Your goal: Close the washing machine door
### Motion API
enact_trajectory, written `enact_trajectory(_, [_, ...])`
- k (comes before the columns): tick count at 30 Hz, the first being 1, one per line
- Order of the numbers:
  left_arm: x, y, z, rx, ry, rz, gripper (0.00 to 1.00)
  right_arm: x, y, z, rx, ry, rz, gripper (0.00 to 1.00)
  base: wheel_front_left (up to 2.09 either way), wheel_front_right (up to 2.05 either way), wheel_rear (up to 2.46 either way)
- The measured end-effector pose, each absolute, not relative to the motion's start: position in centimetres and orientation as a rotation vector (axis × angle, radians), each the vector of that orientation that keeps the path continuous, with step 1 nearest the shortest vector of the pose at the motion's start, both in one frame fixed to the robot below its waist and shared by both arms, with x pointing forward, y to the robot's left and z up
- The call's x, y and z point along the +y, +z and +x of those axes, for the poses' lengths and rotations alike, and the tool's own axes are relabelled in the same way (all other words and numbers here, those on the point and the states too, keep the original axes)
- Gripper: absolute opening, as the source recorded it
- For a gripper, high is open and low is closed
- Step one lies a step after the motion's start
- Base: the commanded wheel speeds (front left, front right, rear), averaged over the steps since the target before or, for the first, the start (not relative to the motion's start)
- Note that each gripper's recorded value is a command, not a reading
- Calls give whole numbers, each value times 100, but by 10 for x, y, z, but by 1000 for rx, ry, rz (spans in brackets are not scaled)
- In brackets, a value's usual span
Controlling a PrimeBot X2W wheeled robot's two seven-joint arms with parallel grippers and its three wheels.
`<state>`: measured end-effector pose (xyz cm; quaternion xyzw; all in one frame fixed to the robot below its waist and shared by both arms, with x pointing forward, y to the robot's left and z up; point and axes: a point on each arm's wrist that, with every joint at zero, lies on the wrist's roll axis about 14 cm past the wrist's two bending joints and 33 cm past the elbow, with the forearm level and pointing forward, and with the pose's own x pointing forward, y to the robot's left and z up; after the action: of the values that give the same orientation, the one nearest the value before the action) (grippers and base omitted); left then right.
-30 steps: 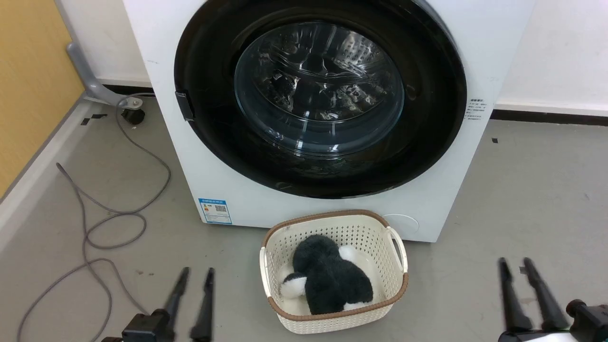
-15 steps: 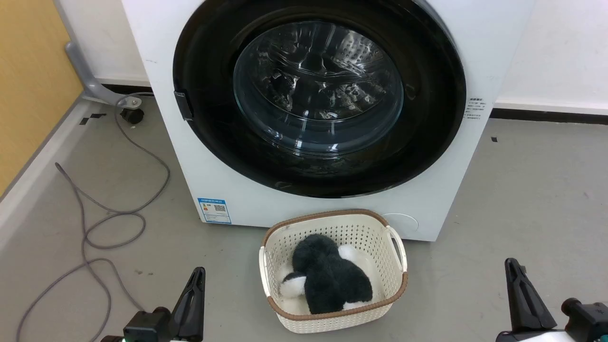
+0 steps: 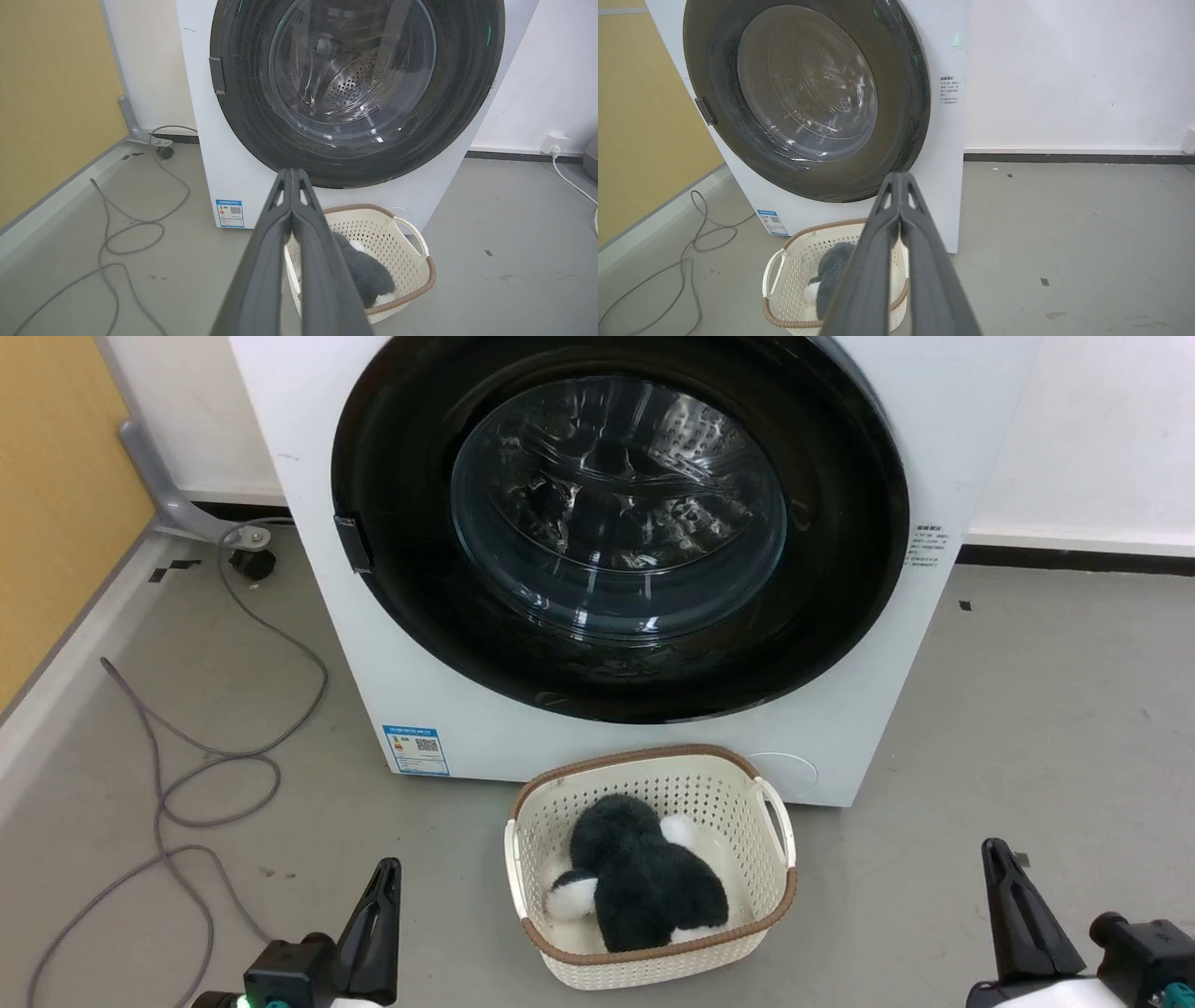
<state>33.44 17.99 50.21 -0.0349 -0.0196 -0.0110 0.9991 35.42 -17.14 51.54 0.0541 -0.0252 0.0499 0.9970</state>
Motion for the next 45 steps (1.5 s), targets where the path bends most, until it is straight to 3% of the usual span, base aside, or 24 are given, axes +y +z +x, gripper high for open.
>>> enact_trajectory(45, [178, 510, 350, -12, -22, -17, 0, -167, 516, 359, -13, 116, 43, 0, 0, 0, 0])
